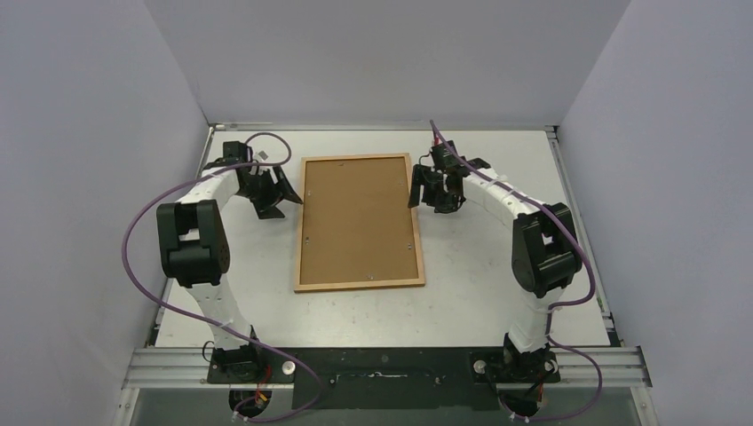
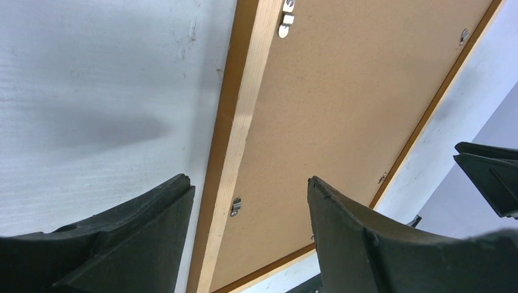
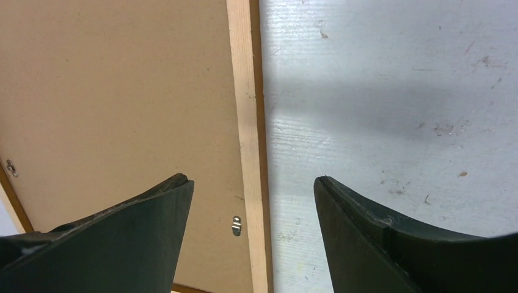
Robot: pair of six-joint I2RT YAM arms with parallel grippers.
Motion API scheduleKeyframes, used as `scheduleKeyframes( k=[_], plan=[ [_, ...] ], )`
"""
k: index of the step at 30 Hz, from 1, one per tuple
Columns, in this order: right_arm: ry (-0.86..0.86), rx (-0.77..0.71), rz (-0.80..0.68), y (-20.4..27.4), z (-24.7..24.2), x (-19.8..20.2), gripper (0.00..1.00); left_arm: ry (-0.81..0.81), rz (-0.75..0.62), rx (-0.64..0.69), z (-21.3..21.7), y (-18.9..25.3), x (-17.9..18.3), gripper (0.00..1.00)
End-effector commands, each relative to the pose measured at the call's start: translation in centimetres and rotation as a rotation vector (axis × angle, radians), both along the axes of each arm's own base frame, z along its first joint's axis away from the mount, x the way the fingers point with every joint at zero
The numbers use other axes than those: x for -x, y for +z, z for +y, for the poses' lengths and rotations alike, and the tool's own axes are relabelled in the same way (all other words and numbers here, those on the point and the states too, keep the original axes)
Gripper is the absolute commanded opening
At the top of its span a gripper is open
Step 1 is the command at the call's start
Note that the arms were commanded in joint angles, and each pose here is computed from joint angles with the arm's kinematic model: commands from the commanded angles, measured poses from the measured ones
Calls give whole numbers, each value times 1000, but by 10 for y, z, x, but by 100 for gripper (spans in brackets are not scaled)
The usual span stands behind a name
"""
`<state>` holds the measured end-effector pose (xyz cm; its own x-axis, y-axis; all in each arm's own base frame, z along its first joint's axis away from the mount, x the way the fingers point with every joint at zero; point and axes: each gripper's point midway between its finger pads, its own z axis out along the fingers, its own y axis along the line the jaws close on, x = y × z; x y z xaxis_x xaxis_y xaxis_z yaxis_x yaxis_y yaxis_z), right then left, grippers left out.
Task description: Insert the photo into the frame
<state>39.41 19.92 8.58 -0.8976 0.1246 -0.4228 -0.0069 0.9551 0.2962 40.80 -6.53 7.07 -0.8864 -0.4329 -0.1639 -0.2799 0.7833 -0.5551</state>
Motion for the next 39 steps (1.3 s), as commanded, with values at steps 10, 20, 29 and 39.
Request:
scheduleKeyframes(
  k=[10,20,29,39],
  plan=[
    [112,39,77,-28,17,19,64,-16,25,-75,-17,-16,13,61],
    [140,123,135,-50,24,37,41,-72,49,-131,-31,-30,26,46],
    [149,269,132,-53,14,49,38,-49,59,-191,-25,-40,35,37],
    [109,243,33,-12,16,55,62,-36,42,-216,-20,-34,38,37]
  ],
)
